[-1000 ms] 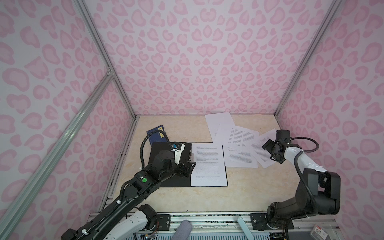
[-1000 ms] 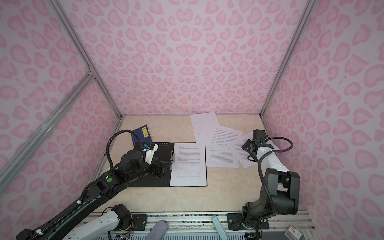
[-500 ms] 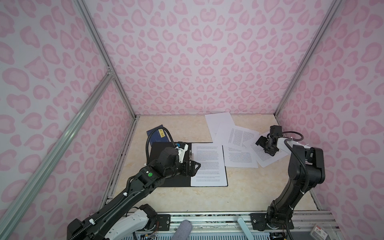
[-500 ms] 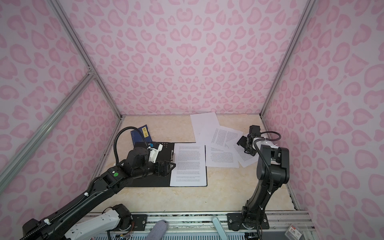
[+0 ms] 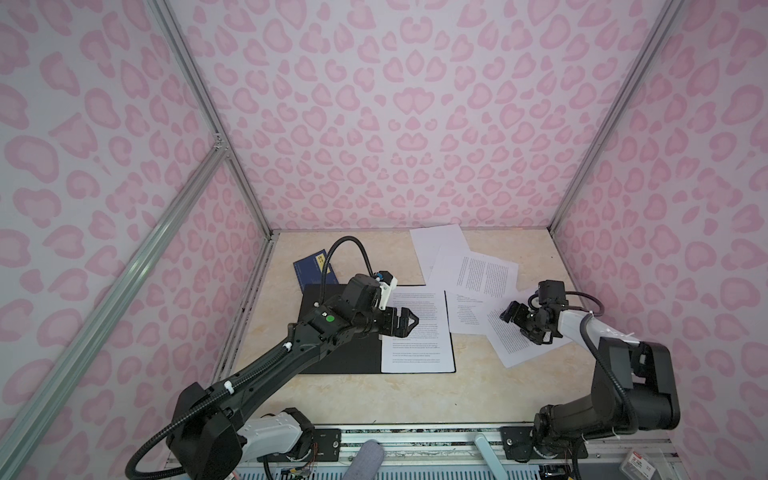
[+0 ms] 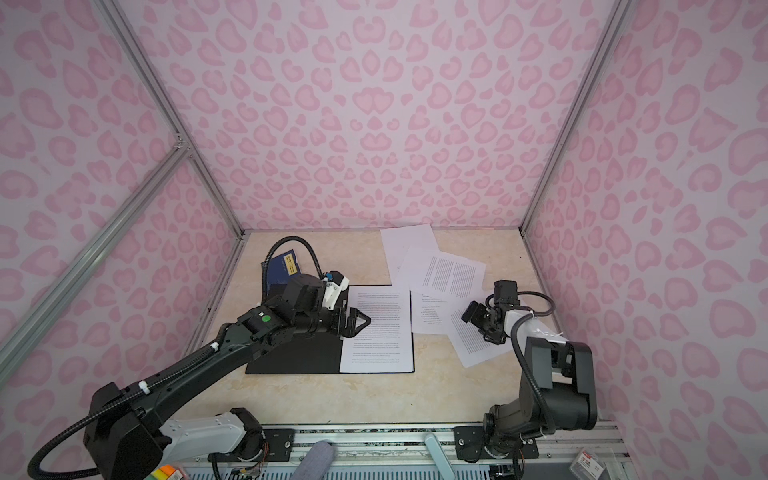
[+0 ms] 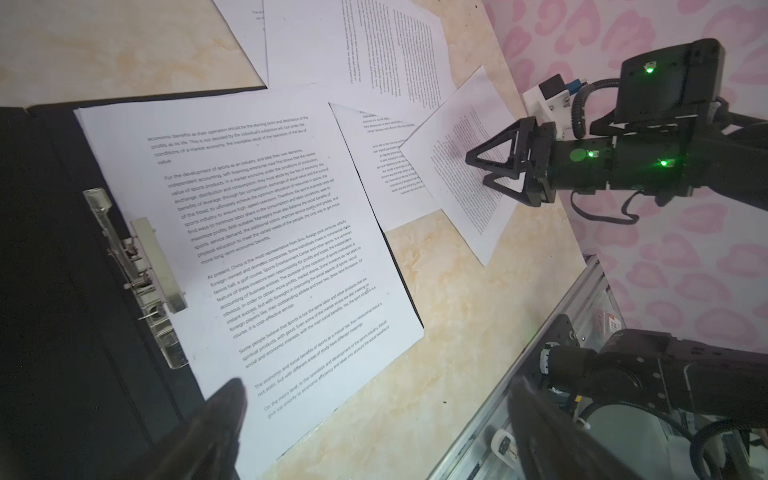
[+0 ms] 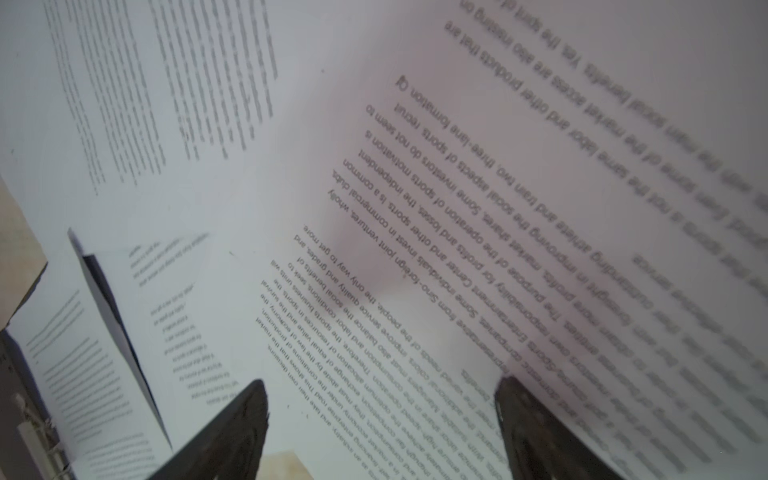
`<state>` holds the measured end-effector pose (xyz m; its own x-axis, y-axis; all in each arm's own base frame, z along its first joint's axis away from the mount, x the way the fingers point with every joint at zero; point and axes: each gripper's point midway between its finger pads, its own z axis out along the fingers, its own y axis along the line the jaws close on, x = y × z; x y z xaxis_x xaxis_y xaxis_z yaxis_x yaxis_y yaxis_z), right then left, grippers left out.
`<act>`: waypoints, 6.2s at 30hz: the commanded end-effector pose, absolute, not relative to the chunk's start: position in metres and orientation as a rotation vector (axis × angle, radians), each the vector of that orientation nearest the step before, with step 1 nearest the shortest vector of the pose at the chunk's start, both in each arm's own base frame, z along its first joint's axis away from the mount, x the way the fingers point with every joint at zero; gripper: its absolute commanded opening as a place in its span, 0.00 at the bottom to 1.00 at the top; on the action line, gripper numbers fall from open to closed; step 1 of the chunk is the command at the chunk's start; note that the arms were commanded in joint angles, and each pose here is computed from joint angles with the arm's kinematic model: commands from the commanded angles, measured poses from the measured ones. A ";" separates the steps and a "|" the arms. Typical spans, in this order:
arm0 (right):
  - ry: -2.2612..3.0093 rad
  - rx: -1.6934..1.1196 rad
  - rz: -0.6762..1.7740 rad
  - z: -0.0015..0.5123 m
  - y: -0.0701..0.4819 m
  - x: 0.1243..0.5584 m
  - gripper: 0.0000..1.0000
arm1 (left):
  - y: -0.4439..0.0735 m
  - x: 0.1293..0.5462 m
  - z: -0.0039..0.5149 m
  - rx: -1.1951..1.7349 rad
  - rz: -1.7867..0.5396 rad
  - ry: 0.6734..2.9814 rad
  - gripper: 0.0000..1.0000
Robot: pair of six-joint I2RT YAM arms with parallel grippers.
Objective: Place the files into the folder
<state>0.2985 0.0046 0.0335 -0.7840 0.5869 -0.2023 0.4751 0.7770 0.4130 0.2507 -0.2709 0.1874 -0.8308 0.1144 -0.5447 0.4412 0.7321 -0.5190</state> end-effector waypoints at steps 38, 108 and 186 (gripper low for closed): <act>2.313 1.455 0.197 0.024 -0.130 0.275 0.97 | -0.538 0.265 0.032 1.118 -1.023 2.575 0.88; 2.442 1.335 0.985 0.009 -0.011 0.275 0.98 | -0.497 0.243 -0.002 0.970 -0.958 2.795 0.86; 2.237 1.189 0.722 0.096 -0.044 0.279 0.00 | -0.497 0.252 0.019 0.943 -0.973 2.772 0.86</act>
<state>0.2796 -0.0476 0.0919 -0.4732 0.8634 -0.1747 0.6054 0.4629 0.6475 0.2473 -0.5240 0.0409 -0.7925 0.5266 -0.3078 0.5783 0.4883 -0.6536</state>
